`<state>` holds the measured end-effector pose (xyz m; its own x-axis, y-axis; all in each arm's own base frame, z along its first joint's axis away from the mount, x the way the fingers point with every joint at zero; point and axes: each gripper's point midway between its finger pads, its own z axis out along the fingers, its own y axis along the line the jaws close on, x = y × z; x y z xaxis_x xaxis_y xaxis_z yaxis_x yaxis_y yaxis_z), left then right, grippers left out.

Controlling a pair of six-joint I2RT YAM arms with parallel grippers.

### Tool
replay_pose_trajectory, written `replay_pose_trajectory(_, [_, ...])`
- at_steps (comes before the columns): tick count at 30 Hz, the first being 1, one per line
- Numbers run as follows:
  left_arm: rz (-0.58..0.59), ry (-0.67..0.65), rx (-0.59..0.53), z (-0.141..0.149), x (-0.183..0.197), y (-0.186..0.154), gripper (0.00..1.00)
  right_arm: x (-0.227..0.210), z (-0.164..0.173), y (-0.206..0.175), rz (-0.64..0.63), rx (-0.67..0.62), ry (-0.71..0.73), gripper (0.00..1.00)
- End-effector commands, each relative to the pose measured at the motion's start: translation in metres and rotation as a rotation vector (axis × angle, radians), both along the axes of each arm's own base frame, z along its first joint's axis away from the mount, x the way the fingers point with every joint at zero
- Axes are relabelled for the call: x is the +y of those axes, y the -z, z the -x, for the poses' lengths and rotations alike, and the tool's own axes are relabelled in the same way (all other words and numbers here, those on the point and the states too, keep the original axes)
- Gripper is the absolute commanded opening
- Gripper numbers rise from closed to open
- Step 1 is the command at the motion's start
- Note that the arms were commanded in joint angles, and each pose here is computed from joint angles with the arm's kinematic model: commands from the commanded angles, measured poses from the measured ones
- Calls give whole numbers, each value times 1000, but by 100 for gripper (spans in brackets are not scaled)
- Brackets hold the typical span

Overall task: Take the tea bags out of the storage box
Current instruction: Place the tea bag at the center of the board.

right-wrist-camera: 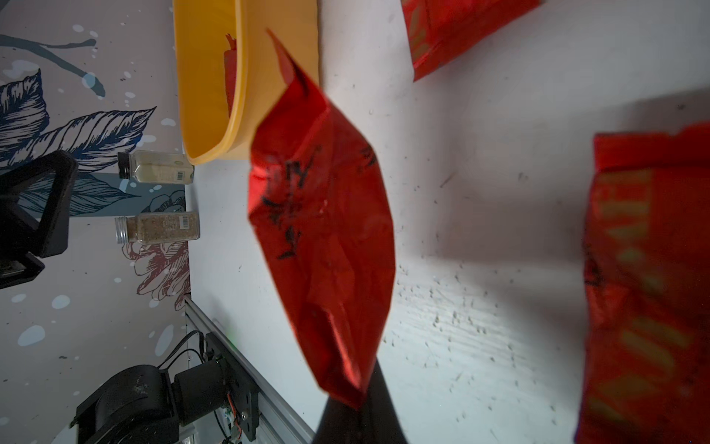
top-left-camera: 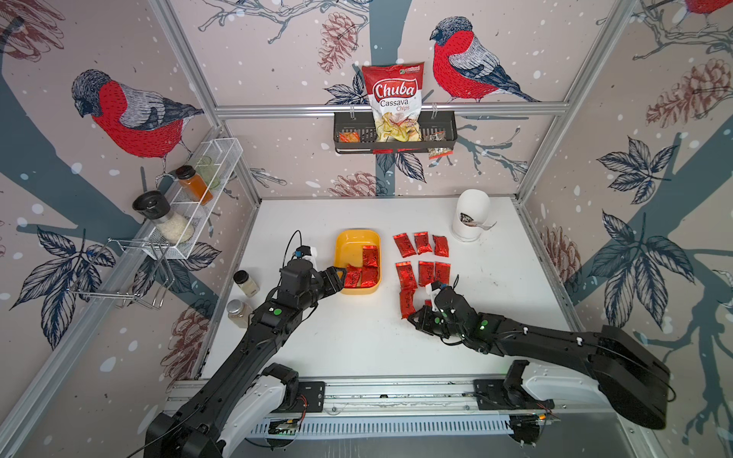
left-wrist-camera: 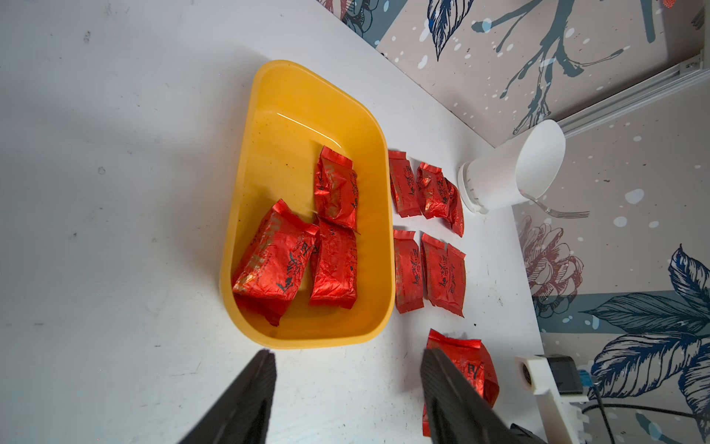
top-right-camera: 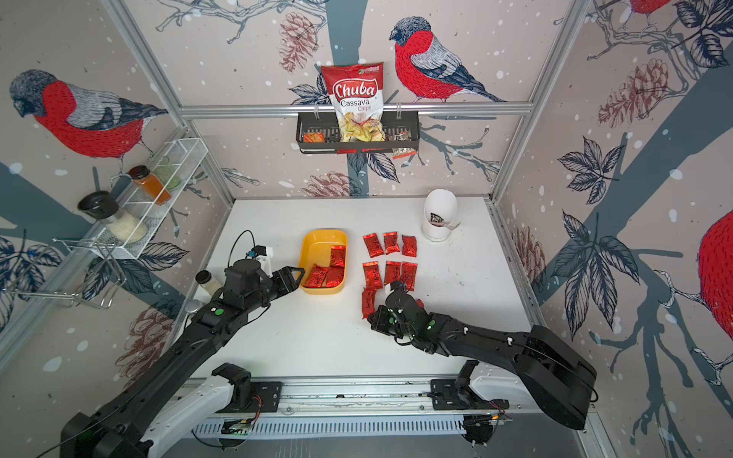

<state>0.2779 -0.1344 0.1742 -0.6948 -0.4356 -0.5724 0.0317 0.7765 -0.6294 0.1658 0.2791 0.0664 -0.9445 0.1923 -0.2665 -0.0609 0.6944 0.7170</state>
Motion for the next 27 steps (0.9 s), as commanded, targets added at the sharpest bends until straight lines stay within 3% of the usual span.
replay_pose_trajectory(1, [-3,-1,0,0,1,2,65,3,-4,-2,-42,9,50,0])
replay_pose_trajectory(6, [-15,1,-5,-2,1,0,65,0,1,10,-30,38,58,0])
replay_pose_trajectory(14, [-71,26,-2,-16,-3,-3,65,0,7,23,1,66,51,9])
replay_pose_trajectory(17, [-119,28,7,-25,-2,-2,66,-2,7,24,15,68,57,18])
replay_pose_trajectory(22, [-198,46,21,-42,-3,1,66,-5,6,14,50,41,55,45])
replay_pose_trajectory(27, [-236,79,41,-61,-11,6,66,0,3,-11,81,-13,35,53])
